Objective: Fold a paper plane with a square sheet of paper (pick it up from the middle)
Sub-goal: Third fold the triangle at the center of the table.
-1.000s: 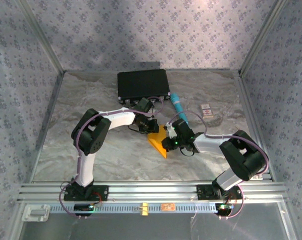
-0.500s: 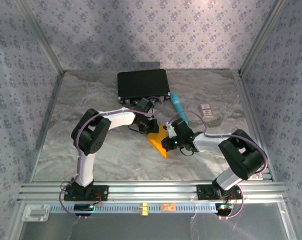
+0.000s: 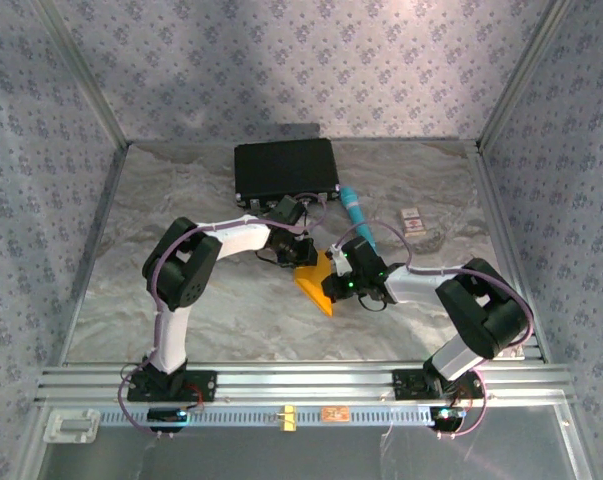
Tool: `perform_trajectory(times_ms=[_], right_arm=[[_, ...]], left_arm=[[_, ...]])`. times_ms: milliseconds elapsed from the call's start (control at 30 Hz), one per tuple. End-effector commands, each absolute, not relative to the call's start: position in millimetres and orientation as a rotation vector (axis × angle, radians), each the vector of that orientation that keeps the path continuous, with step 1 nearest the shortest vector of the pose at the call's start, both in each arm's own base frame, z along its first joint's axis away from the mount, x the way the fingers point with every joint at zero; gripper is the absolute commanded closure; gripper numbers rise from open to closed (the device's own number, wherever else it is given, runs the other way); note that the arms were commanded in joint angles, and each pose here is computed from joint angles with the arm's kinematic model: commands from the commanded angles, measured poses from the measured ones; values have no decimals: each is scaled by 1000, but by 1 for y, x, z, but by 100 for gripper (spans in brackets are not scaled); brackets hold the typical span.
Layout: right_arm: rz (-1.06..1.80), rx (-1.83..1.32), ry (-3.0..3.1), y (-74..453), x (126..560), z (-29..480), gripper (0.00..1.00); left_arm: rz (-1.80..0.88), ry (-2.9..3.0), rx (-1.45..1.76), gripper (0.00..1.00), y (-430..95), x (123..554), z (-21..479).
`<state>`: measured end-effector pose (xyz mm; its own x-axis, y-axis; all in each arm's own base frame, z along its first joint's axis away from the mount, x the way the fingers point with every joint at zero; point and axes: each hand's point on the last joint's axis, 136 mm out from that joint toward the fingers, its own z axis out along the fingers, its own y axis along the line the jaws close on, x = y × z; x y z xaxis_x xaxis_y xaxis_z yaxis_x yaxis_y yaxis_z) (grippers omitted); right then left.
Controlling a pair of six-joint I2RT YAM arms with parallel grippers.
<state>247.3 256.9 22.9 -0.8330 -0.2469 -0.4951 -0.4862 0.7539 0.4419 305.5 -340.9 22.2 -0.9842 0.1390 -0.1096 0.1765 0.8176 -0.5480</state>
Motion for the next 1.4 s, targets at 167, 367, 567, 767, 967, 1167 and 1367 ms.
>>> perform_trajectory(times_ms=[167,367,567,767,967,1167,1367], right_arm=[[790,-571,2549,256,241,30,96],[791,-582,2562,258,240,24,96],[767,-575,2579,256,241,17,96],[756,-567,2595,254,242,11,96],[752,-566,2598,254,242,11,96],[757,-565,2594,254,242,12,97],[775,-552,2590,253,243,13,97]], left_arm=[[-788,3002,249,85,-331,295,8],[-782,3019,231,85,-329,292,2],[-788,3017,236,85,-330,291,2],[-792,3008,245,85,-331,292,5],[-795,2992,262,84,-333,294,11],[-798,2874,262,79,-334,308,49],[-854,2776,182,74,-325,303,76]])
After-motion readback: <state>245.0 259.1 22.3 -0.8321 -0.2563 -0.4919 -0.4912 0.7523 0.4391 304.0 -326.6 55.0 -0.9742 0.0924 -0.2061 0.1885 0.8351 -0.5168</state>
